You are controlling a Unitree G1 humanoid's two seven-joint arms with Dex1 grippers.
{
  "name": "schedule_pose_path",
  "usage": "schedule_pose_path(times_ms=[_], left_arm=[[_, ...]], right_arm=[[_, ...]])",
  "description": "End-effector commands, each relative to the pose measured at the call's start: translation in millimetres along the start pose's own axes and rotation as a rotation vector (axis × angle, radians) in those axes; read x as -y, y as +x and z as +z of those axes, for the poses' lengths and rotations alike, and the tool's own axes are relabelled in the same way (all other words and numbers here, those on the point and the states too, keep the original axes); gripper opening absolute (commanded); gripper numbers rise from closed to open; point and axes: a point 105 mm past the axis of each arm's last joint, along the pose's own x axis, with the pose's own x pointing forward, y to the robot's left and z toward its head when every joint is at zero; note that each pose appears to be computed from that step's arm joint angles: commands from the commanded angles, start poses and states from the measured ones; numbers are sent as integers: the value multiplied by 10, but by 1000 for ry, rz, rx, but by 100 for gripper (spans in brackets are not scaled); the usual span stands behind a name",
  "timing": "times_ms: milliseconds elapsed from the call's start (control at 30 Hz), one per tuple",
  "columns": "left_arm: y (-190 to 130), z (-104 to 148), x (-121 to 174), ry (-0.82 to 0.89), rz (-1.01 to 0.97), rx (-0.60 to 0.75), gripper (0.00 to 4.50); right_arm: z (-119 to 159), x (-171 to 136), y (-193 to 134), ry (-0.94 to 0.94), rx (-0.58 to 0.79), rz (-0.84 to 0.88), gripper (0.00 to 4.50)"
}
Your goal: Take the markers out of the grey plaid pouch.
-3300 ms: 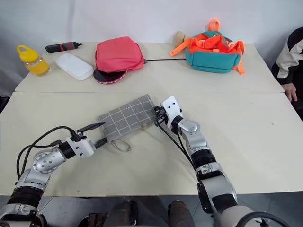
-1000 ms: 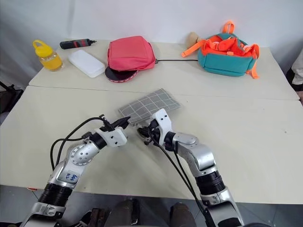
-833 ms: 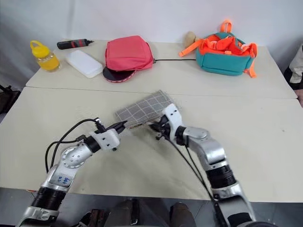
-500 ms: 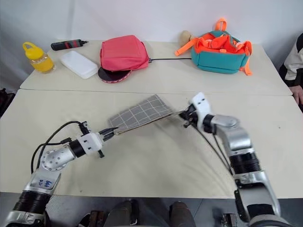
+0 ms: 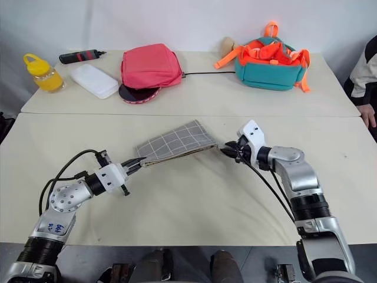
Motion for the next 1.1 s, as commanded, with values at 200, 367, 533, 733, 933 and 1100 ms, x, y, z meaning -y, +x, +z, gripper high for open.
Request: schedule_pose_path(times_ms=[200,367,533,733,933,1100], left_arm=[[20,48,-34,11,27,20,0],[99,87,-48,12,28,36,0],[157,162,-87,13,43,58,0],[199,211,-74,17,44,67,0],[223,228,-54,18,44,70,0],[226,229,-39,15,45,70,0]], right_arm=[[551,-97,-365,-113,96,88,153],[893,-312,-176,-132,279,118,95],[784,-568,165,-243,293,83,1],[566,-630,376,-418,226,50,1],[464,-578,439,-457,197,27,1],[458,-536,461,-472,190,9,1]])
